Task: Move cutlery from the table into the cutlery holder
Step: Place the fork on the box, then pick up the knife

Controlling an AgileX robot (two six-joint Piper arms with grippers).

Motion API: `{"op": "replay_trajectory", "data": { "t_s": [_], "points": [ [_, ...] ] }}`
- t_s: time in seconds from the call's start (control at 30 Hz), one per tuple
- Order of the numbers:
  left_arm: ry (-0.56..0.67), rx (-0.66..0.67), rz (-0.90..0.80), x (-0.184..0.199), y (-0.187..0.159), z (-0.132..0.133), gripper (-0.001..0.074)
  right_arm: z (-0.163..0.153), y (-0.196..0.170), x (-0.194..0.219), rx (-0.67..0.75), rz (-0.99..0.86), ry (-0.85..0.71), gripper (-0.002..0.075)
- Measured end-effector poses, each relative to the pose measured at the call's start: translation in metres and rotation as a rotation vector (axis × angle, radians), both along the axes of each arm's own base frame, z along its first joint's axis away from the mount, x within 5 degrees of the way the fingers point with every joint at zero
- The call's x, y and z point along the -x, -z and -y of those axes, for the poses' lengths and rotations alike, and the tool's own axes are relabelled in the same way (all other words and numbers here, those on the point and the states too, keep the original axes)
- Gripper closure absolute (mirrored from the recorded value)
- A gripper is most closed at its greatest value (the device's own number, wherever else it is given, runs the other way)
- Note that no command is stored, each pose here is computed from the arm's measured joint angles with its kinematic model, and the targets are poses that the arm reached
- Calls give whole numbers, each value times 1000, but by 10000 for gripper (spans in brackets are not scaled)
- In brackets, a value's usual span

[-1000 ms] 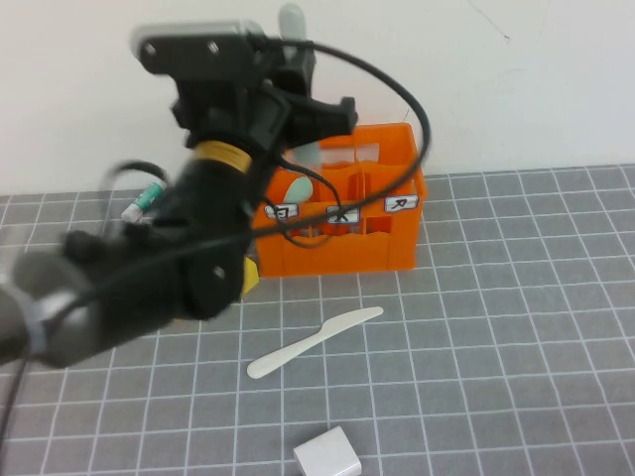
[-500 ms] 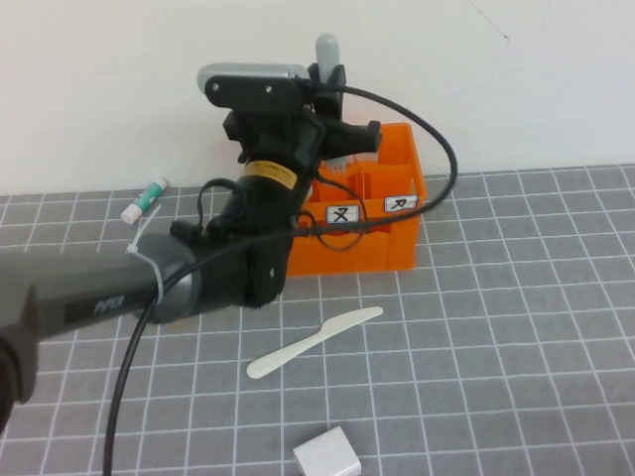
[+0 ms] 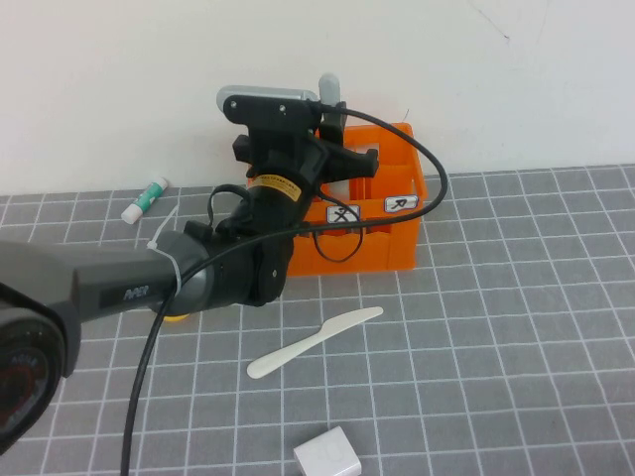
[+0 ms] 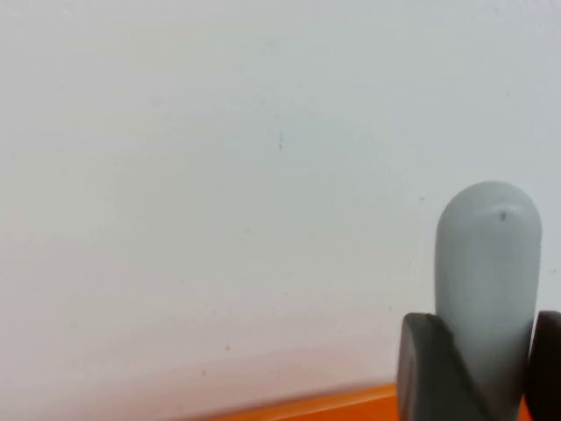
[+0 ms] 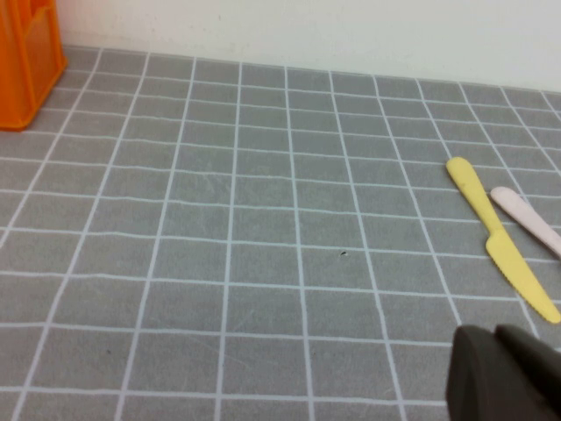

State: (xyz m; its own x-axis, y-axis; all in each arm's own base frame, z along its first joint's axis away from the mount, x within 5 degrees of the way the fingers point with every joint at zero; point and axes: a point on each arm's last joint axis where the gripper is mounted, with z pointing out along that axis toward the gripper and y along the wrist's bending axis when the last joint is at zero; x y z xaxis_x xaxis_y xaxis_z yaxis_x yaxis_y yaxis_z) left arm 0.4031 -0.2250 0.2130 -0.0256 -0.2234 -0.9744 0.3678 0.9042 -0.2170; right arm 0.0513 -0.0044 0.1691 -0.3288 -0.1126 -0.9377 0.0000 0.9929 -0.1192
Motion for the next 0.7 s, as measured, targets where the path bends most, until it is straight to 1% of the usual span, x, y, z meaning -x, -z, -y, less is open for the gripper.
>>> {"op": "replay_trajectory", "data": {
  "t_s": [0.13,0.23,0.3,0.37,0.4,0.47,0.53,0.6,0.63,0.7],
  "points": [
    [-7,-10,-4,-3,-1,-6,417,0,0,0,0,0,0,729],
    [-34,9,-17,-5,-11,-15,386,0,0,0,0,0,0,729],
    [-67,34,-17,-3,-33,-26,379,0,0,0,0,0,0,729],
    [-91,29,-11,2,-59,-38,383,0,0,0,0,0,0,729],
    [-94,9,-9,7,-74,-44,400,0,0,0,0,0,0,729],
    [-80,-52,0,21,-107,-54,472,0,0,0,0,0,0,729],
    [-42,-130,-12,38,-133,-61,595,0,0,0,0,0,0,729],
    [0,-187,-30,55,-152,-65,670,0,0,0,0,0,0,729],
    [20,-208,-36,65,-161,-68,693,0,0,0,0,0,0,729],
    [46,-237,-46,83,-171,-74,715,0,0,0,0,0,0,729]
  ]
}}
